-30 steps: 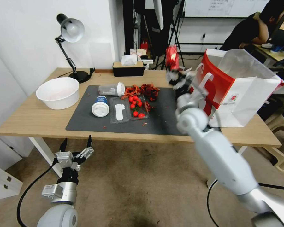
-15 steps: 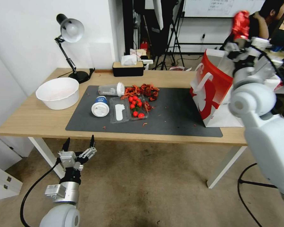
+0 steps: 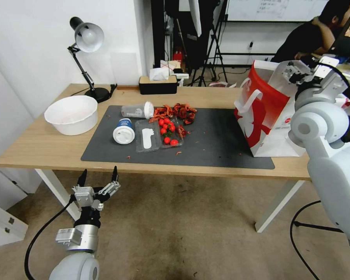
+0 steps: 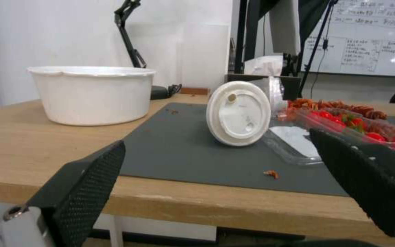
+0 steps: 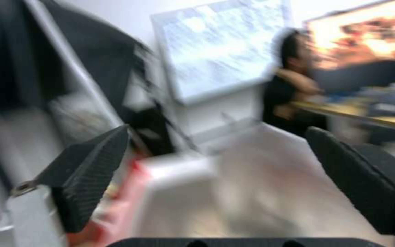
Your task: Pick up the trash from the table and place it into the takeout bag.
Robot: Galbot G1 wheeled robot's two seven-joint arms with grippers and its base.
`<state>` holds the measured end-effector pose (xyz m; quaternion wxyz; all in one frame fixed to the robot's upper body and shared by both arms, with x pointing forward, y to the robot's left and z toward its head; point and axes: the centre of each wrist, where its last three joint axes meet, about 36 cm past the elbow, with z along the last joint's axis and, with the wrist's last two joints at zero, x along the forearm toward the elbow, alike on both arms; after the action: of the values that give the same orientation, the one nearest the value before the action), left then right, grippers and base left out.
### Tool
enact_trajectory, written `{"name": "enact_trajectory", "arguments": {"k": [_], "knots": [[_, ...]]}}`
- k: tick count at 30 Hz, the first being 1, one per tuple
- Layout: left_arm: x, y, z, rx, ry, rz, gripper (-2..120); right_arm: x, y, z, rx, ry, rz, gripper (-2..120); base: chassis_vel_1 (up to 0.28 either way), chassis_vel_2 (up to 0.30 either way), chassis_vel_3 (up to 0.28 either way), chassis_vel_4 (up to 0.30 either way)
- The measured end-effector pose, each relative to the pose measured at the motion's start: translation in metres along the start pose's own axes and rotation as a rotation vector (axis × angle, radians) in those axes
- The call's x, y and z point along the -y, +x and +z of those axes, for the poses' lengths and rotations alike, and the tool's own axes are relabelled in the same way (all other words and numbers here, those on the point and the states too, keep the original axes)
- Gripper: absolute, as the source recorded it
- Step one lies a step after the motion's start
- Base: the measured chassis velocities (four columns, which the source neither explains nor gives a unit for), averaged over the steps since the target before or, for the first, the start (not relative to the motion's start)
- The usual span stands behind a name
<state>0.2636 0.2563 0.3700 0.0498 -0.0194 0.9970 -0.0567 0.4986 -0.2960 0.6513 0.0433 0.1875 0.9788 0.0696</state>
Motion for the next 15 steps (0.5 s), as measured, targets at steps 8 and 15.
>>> {"name": "enact_trajectory", "arguments": {"k": [8, 15], "knots": [[-0.001, 0.001, -0.002, 0.002, -0.003, -0.002, 100, 0.007, 0.019, -0.007, 0.187, -0.244, -0.272, 100, 0.000, 0.000, 0.000, 0.000], [-0.001, 0.002, -0.002, 0.002, -0.004, 0.001, 100, 0.038, 0.090, 0.061, 0.328, -0.114, -0.573, 100, 0.000, 0.000, 0.000, 0.000]]}}
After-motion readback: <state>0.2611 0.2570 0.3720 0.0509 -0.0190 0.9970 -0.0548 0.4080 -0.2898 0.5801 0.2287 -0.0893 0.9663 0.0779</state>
